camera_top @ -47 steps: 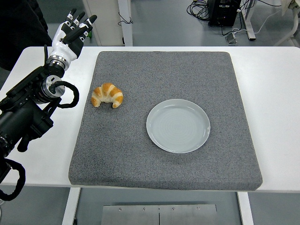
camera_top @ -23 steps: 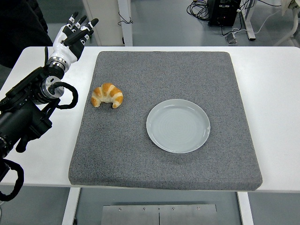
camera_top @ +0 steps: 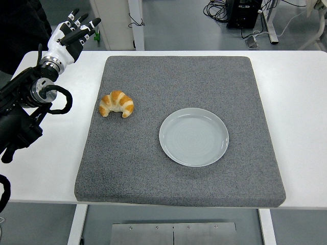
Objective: Place the bread on the plate
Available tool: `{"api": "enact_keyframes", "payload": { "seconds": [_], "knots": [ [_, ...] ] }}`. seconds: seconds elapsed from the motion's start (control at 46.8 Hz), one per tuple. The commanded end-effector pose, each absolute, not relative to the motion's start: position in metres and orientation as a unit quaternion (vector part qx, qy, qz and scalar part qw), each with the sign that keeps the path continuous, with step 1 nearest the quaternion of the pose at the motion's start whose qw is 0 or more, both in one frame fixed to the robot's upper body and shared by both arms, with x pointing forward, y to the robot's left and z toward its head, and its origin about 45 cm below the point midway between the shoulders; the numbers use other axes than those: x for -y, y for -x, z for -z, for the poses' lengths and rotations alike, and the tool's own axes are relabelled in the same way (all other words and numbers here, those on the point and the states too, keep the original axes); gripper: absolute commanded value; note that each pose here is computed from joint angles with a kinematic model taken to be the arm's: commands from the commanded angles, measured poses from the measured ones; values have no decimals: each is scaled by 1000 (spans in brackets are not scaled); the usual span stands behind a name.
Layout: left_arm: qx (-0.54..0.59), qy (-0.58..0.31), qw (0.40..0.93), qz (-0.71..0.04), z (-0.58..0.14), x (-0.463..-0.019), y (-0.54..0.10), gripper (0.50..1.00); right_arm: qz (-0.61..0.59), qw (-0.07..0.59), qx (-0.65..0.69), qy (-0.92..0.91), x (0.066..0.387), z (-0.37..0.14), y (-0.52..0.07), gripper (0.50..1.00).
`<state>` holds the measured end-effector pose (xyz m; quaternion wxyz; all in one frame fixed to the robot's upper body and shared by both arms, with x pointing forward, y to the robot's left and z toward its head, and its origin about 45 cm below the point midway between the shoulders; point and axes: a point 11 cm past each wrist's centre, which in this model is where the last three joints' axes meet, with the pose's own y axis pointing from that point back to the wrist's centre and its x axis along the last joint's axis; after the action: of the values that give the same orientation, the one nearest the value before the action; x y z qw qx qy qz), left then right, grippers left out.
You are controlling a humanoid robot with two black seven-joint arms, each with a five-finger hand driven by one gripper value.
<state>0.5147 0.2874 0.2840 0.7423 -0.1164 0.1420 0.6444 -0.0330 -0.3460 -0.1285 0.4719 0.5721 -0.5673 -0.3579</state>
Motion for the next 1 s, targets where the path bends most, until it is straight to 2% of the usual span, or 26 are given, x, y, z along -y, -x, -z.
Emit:
{"api": "enact_keyframes", "payload": {
  "seconds": [0.0, 0.577, 0.812, 0.983],
  "knots": [
    [-127, 112, 753, -636, -292, -287, -511, 968, 358, 472, 567, -572, 346, 128, 33, 1000],
    [41, -45, 819, -571, -304, -273, -491, 965, 358, 472, 567, -572, 346, 128, 34, 1000],
    [97, -99, 849, -510, -315, -258, -465, 965, 358, 472, 567, -572, 346, 128, 33, 1000],
    [154, -136, 848, -489, -322, -261, -458, 965, 358, 472, 567, -572, 346, 128, 33, 1000]
  ]
}}
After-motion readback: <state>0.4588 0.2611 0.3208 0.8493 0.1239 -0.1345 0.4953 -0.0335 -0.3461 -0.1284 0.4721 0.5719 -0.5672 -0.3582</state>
